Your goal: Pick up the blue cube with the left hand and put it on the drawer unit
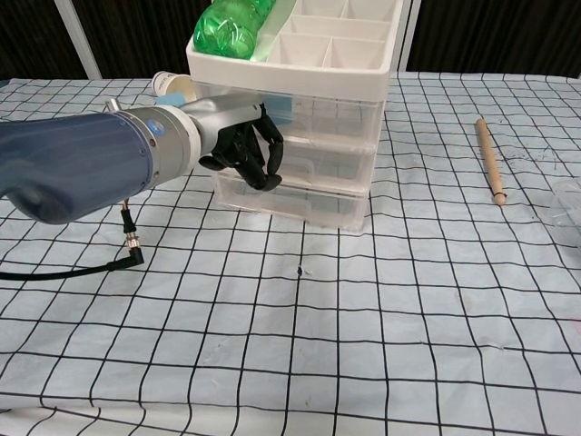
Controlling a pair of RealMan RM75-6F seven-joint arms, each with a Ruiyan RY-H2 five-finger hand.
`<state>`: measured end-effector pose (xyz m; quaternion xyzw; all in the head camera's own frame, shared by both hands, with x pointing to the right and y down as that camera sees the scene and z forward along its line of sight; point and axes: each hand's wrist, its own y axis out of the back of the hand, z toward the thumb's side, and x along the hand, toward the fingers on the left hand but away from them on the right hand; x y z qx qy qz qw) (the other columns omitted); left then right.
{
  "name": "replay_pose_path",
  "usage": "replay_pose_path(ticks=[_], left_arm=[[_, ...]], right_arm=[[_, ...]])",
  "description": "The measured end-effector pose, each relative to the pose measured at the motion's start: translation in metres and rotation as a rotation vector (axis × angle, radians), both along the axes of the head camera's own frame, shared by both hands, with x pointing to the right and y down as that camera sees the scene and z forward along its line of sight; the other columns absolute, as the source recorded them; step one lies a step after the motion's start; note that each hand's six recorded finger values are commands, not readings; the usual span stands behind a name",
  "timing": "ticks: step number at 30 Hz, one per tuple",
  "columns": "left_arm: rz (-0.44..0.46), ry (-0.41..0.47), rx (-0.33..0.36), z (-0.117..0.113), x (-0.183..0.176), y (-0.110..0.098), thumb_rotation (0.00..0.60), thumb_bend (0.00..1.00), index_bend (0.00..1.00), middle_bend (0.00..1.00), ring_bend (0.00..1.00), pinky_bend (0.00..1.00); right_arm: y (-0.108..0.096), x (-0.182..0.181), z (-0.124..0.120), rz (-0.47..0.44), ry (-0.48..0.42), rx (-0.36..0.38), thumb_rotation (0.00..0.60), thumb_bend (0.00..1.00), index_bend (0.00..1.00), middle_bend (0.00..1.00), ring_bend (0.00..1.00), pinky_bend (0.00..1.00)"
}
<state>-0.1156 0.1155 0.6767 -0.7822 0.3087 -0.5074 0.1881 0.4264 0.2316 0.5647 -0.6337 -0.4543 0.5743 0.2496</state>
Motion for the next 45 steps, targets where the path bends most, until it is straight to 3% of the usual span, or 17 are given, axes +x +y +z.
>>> replay_pose_path(ticks=[11, 15, 22, 25, 29, 31, 34, 45], left_arm=[[-0.002, -0.014, 0.002, -0.002, -0.012, 0.000, 0.600, 0.43, 0.60, 1.00, 0.99, 0.97], [0.012, -0.012, 0.000, -0.009, -0.021, 0.007, 0.600, 0.42, 0.59, 0.96, 0.94, 0.94], [0.051, -0.023, 0.106, -0.049, -0.062, 0.014, 0.600, 0.39, 0.52, 0.78, 0.77, 0.72], [0.052, -0.049, 0.169, -0.073, -0.096, 0.018, 0.600, 0.34, 0.43, 0.57, 0.56, 0.50], [0.019, -0.099, 0.217, -0.101, -0.150, 0.030, 0.600, 0.22, 0.17, 0.21, 0.16, 0.14], [0.005, -0.150, 0.233, -0.112, -0.180, 0.041, 0.600, 0.17, 0.08, 0.08, 0.04, 0.03], [-0.005, -0.228, 0.261, -0.124, -0.221, 0.056, 0.600, 0.10, 0.01, 0.00, 0.00, 0.00], [-0.057, -0.465, 0.418, -0.139, -0.335, 0.097, 0.600, 0.07, 0.00, 0.00, 0.00, 0.00]], right_arm=[[0.000, 0.000, 0.000, 0.001, 0.001, -0.004, 0.600, 0.26, 0.00, 0.00, 0.01, 0.19], [0.000, 0.001, 0.000, 0.000, 0.003, -0.005, 0.600, 0.26, 0.00, 0.00, 0.01, 0.19], [0.000, 0.001, 0.000, -0.006, 0.009, -0.005, 0.600, 0.26, 0.00, 0.00, 0.01, 0.19], [0.001, 0.001, 0.000, -0.011, 0.014, -0.006, 0.600, 0.26, 0.00, 0.00, 0.01, 0.19], [0.001, 0.000, -0.001, -0.022, 0.021, -0.001, 0.600, 0.26, 0.00, 0.00, 0.01, 0.19], [0.000, 0.000, -0.002, -0.030, 0.026, 0.007, 0.600, 0.25, 0.00, 0.00, 0.01, 0.19], [-0.001, -0.001, -0.004, -0.046, 0.040, 0.023, 0.600, 0.21, 0.00, 0.00, 0.00, 0.19], [-0.003, -0.003, -0.011, -0.104, 0.086, 0.099, 0.600, 0.17, 0.00, 0.00, 0.00, 0.19]])
